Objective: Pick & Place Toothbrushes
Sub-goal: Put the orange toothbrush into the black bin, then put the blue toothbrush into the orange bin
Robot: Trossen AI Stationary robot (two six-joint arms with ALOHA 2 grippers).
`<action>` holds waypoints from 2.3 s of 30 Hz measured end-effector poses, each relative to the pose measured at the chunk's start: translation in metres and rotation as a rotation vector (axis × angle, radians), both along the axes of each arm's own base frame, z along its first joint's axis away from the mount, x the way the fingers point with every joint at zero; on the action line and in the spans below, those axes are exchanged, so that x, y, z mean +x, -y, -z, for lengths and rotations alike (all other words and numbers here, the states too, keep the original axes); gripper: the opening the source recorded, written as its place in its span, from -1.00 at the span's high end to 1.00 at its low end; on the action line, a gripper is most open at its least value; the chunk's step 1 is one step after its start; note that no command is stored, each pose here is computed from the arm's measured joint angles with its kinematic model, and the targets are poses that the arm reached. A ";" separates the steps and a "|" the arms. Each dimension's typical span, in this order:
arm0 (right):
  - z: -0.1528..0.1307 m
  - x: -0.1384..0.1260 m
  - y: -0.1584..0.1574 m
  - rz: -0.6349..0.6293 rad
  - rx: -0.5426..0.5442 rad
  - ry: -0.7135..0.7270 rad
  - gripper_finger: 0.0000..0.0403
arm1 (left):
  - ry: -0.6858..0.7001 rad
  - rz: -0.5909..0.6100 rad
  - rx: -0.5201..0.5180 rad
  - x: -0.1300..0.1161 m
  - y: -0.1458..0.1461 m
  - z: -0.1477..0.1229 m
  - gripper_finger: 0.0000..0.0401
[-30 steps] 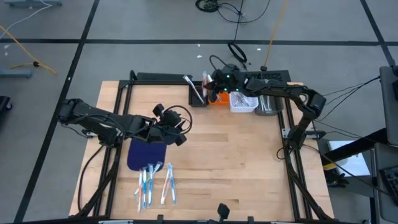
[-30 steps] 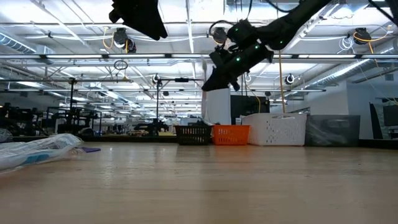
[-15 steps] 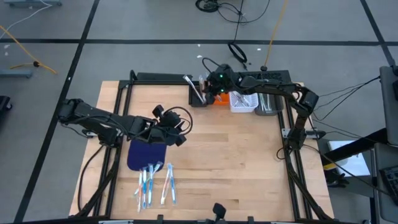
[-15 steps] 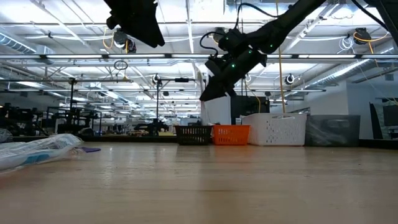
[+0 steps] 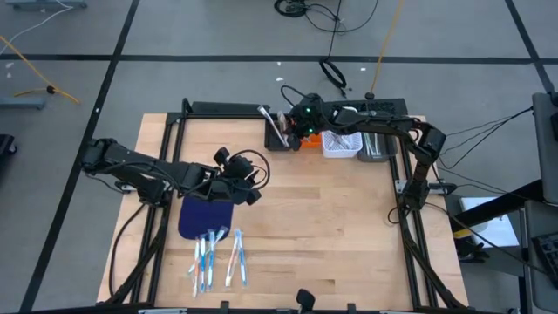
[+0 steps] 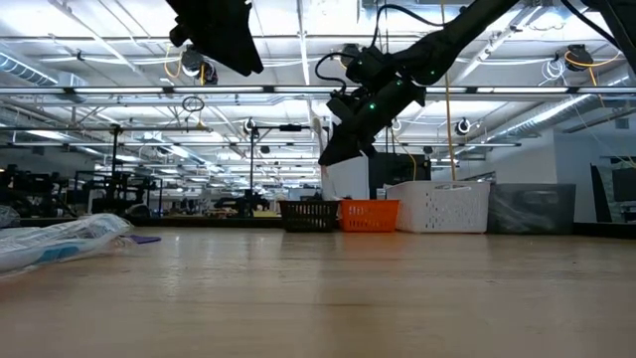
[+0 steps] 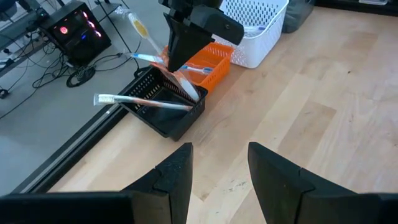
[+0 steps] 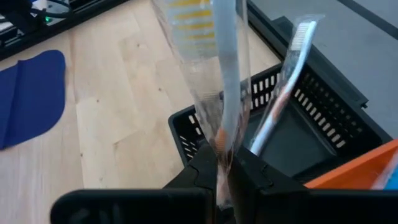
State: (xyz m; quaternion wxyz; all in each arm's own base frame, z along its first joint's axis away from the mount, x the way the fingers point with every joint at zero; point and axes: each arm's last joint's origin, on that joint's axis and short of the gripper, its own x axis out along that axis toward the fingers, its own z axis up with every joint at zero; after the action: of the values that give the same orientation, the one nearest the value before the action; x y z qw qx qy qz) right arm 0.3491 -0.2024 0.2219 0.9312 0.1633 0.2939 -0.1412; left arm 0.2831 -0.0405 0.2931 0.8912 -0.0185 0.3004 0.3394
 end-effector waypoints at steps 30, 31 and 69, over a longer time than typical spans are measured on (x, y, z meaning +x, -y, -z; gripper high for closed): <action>0.000 0.000 0.002 0.015 -0.112 -0.036 0.28 | -0.014 0.001 -0.018 -0.001 0.000 0.001 0.22; -0.001 0.000 0.001 0.013 -0.115 -0.035 0.27 | -0.020 0.007 -0.037 -0.002 0.001 0.002 0.22; 0.008 0.035 -0.113 -0.423 -0.018 -0.060 0.31 | -0.157 -0.472 -1.056 -0.101 0.118 0.109 0.22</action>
State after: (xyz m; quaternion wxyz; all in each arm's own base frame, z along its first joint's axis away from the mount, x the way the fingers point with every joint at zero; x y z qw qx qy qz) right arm 0.3841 -0.0893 0.2136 0.9324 0.0852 0.3477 0.0499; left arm 0.1822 -0.1589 0.1845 0.6366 -0.5013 0.4820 0.3334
